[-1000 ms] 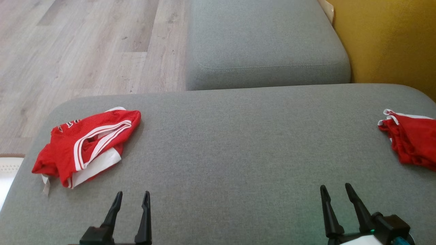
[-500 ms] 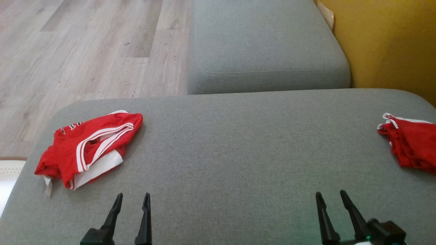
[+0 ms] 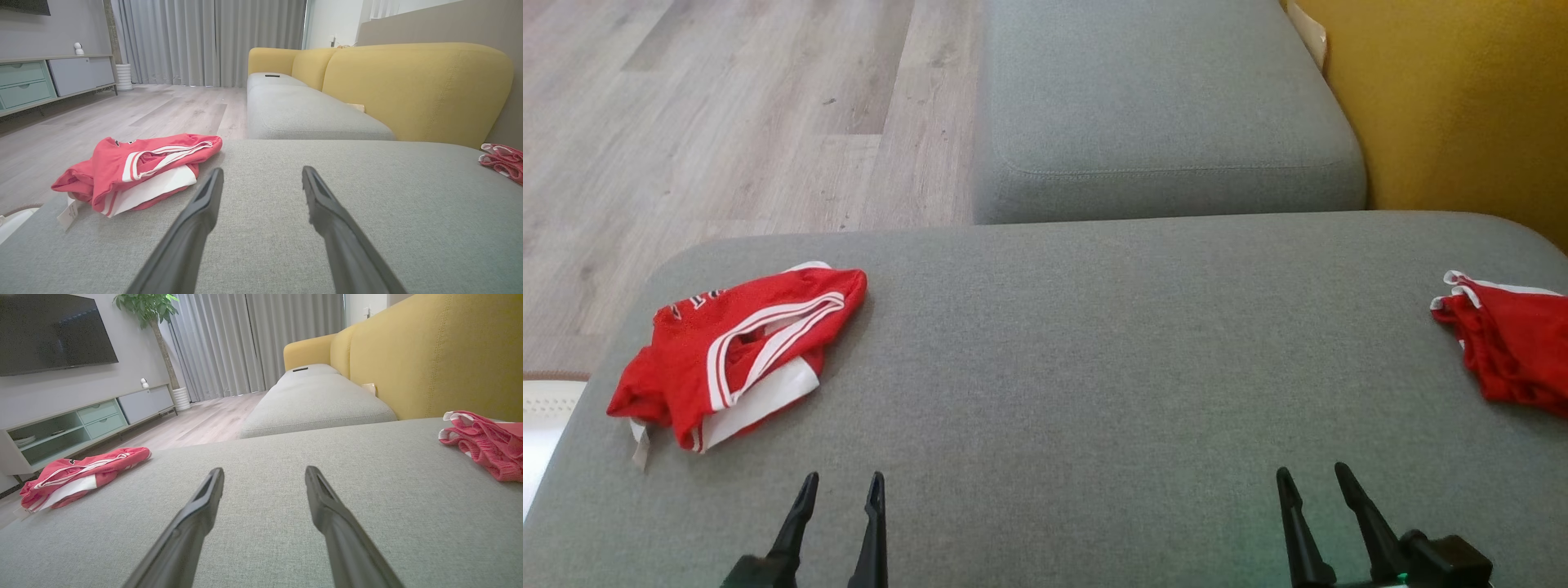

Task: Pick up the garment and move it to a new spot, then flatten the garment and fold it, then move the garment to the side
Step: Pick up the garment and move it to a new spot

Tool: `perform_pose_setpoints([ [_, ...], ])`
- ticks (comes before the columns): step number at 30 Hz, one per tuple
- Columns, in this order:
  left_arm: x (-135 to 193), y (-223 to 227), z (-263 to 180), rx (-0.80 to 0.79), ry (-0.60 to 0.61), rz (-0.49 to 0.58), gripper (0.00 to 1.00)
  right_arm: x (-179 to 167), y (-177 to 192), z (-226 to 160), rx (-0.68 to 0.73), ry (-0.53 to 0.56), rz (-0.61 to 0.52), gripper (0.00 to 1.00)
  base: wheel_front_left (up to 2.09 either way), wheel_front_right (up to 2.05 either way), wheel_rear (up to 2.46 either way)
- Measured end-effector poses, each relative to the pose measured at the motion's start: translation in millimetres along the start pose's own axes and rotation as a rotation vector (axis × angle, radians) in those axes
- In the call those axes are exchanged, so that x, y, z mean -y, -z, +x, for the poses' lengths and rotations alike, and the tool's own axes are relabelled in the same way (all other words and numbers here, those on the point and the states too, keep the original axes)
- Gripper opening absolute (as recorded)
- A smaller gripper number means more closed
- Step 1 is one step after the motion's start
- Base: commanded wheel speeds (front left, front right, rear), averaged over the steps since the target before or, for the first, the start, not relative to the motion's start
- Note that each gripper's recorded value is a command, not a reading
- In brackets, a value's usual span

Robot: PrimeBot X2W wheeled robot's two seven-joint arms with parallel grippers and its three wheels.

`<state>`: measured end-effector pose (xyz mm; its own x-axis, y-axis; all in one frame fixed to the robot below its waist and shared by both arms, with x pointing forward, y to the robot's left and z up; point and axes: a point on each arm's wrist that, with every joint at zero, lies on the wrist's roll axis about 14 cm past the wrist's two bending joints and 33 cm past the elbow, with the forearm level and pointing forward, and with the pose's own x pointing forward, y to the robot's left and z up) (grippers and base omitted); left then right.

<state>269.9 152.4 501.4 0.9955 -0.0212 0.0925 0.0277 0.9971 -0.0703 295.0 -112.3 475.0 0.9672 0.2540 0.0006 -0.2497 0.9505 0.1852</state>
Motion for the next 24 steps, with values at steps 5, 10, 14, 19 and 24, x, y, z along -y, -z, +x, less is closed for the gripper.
perform_pose_setpoints([
  [5, -1, 2, 0, -0.006, -0.005, -0.001, 1.0, 0, 2, 1, -0.008, -0.002, 0.001, 1.0, 0.0, 0.0, 0.0],
  [10, -6, 2, -3, -0.008, -0.019, -0.003, 1.0, -3, 4, 5, -0.017, -0.013, 0.002, 1.0, 0.0, 0.0, 0.0],
  [14, -15, 2, -8, -0.008, -0.052, -0.008, 1.0, -13, 7, 12, -0.032, -0.05, 0.002, 1.0, 0.0, 0.0, 0.0],
  [19, -35, 3, -19, -0.009, -0.127, 0.0, 1.0, -32, 10, 25, -0.053, -0.122, -0.004, 1.0, 0.0, 0.0, 0.0],
  [24, -65, 2, -35, -0.01, -0.238, 0.016, 1.0, -57, 18, 40, -0.088, -0.214, 0.007, 1.0, 0.0, 0.0, 0.0],
])
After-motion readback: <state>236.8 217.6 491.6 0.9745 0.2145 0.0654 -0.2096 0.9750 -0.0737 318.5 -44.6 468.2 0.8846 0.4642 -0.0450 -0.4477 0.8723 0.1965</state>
